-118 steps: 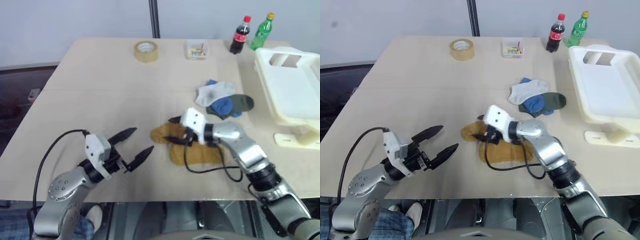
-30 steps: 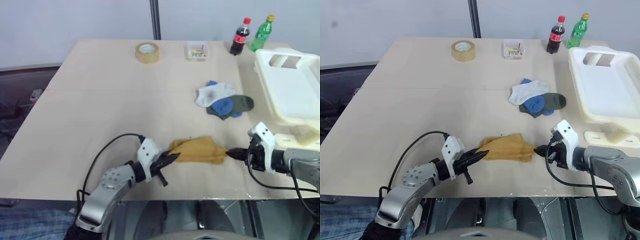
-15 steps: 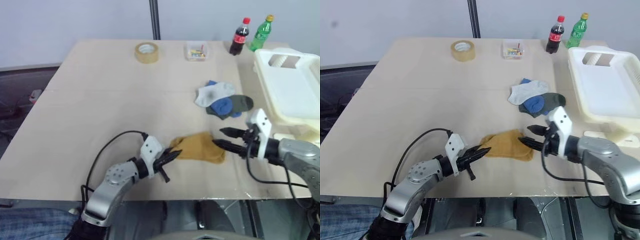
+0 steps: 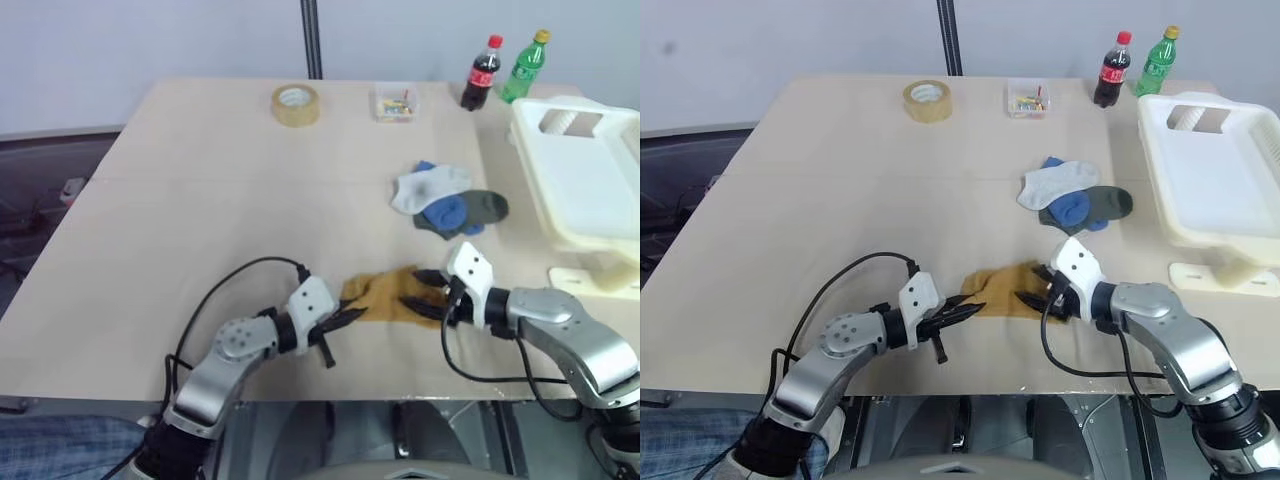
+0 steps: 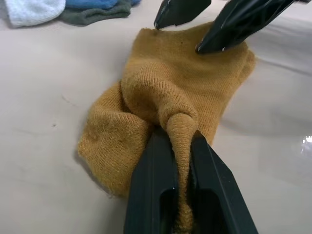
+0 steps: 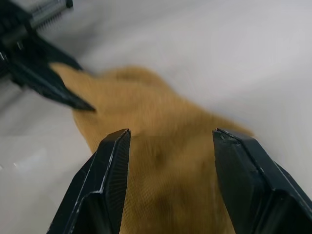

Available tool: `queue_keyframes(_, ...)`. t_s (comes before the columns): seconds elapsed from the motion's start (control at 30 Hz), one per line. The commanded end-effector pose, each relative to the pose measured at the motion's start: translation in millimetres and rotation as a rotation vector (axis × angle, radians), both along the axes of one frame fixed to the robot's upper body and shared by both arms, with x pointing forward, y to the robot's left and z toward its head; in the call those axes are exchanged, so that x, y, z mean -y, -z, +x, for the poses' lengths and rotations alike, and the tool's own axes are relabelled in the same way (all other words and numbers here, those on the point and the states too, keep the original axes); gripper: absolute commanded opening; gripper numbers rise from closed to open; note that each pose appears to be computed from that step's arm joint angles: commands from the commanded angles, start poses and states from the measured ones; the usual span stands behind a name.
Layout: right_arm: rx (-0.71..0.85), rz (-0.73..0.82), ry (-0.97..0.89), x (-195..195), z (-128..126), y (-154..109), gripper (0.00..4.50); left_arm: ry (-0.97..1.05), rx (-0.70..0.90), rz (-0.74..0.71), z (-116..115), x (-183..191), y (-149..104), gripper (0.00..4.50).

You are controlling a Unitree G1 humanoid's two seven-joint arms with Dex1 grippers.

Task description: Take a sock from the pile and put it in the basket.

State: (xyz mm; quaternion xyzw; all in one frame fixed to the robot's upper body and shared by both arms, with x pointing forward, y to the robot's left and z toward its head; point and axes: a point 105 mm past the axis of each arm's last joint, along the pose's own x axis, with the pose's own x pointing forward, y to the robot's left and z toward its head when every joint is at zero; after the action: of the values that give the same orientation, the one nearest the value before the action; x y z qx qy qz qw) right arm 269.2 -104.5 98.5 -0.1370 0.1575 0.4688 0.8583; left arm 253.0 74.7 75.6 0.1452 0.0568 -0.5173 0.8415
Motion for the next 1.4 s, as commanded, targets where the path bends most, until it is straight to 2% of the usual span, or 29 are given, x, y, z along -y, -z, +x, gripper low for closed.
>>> queue_keyframes(0.03, 0.007, -0.045, 0.047, 2.3, 3.8, 8.5, 2.79, 0.003, -0.020, -0.021, 0.8, 2.9, 1.4, 0.37)
queue_keyframes(0.13, -0.020, -0.076, 0.089, 7.9, 5.1, 18.2, 2.81, 0.007, -0.054, -0.060, 0.1, 4.4, -1.1, 1.27)
queue_keyframes(0.17, -0.029, -0.080, 0.099, 9.3, 4.8, 20.6, 2.81, 0.010, -0.053, -0.061, -0.3, 4.4, -1.7, 1.41)
queue_keyframes(0.2, -0.040, -0.079, 0.105, 10.1, 3.9, 22.5, 2.81, 0.002, -0.042, -0.061, 1.1, 3.5, -2.8, 1.95)
queue_keyframes(0.23, -0.047, -0.079, 0.108, 10.6, 2.9, 23.8, 2.81, -0.005, -0.035, -0.060, 2.1, 2.3, -3.7, 2.12)
queue_keyframes(0.4, -0.055, -0.086, 0.118, 12.4, 0.1, 27.4, 2.81, -0.047, -0.009, -0.142, 8.1, -5.6, -21.2, 4.39)
queue_keyframes(0.53, -0.062, -0.083, 0.137, 14.2, -0.5, 29.4, 2.81, -0.109, 0.051, -0.306, 15.8, -9.3, -51.8, 4.45)
queue_keyframes(0.6, -0.065, -0.083, 0.143, 15.4, -0.9, 30.0, 2.81, -0.116, 0.029, -0.356, 13.6, -10.5, -56.1, 4.45)
queue_keyframes(0.73, -0.066, -0.084, 0.150, 16.4, -0.8, 30.2, 2.81, -0.081, -0.139, -0.235, -4.7, -7.9, -21.9, 4.45)
queue_keyframes(0.8, -0.065, -0.083, 0.152, 16.1, -0.7, 30.0, 2.81, -0.069, -0.192, -0.216, -10.8, -6.7, -15.9, 4.45)
queue_keyframes(0.87, -0.065, -0.084, 0.157, 16.4, -0.1, 30.3, 2.81, -0.040, -0.235, -0.237, -17.7, -4.4, -17.0, 4.45)
queue_keyframes(0.97, -0.068, -0.084, 0.162, 16.6, -0.3, 31.2, 2.81, 0.014, -0.340, -0.369, -28.6, -0.8, -31.4, 4.45)
queue_keyframes(1.03, -0.071, -0.083, 0.162, 16.1, -1.3, 31.8, 2.81, 0.016, -0.382, -0.366, -31.5, -2.2, -29.0, 4.45)
queue_keyframes(1.23, -0.074, -0.079, 0.158, 12.1, -3.1, 32.8, 2.81, -0.066, -0.485, -0.403, -21.0, -1.1, -16.0, 4.45)
queue_keyframes(1.4, -0.078, -0.081, 0.158, 11.9, -4.2, 33.6, 2.81, -0.032, -0.472, -0.565, -11.2, 11.1, -38.9, 4.45)
